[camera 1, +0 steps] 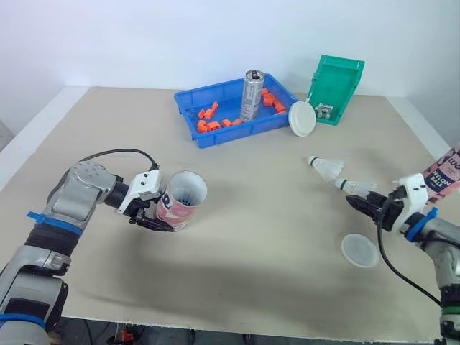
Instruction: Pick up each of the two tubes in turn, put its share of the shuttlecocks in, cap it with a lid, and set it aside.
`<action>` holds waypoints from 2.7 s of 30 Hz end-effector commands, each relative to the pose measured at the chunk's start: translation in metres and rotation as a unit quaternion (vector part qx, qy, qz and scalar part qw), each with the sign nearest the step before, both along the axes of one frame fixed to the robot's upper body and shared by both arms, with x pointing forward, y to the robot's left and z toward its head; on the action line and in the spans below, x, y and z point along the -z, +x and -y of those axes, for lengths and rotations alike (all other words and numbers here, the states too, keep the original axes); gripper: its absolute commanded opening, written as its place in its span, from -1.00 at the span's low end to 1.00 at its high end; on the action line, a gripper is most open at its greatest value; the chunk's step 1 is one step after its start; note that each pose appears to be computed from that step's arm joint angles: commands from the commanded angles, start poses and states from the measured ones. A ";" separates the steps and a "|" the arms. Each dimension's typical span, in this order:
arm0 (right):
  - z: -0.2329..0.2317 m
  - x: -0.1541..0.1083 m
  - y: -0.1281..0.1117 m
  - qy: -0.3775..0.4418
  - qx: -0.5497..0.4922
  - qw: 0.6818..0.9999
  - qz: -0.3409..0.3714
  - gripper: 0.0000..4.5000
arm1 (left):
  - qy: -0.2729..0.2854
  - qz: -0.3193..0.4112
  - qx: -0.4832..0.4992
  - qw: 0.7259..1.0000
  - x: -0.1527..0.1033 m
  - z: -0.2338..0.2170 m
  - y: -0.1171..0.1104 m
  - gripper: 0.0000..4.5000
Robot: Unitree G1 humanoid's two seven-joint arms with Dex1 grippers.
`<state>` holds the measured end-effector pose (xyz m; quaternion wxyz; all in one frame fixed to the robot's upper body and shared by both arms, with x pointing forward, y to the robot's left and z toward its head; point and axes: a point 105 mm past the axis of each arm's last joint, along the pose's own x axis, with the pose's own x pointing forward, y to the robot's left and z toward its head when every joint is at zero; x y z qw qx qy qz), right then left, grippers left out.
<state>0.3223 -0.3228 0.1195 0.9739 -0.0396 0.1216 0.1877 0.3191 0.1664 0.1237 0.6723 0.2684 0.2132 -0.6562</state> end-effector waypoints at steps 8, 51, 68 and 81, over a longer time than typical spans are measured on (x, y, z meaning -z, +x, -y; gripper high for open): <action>-0.016 -0.076 -0.015 -0.056 -0.053 0.992 0.098 -0.97 | 0.021 -0.039 0.017 0.999 0.019 0.003 -0.013 0.25; -0.285 -0.163 -0.057 -0.149 -0.626 0.729 0.234 0.14 | 0.015 -0.047 0.015 0.999 0.021 0.005 -0.012 0.25; -0.064 -0.079 0.007 -0.161 -0.099 0.975 0.121 0.14 | 0.012 -0.050 0.010 0.999 0.022 0.003 -0.013 0.25; -0.047 -0.020 0.045 -0.147 -0.056 0.987 0.036 0.14 | 0.007 -0.042 0.001 0.999 0.021 0.003 -0.011 0.25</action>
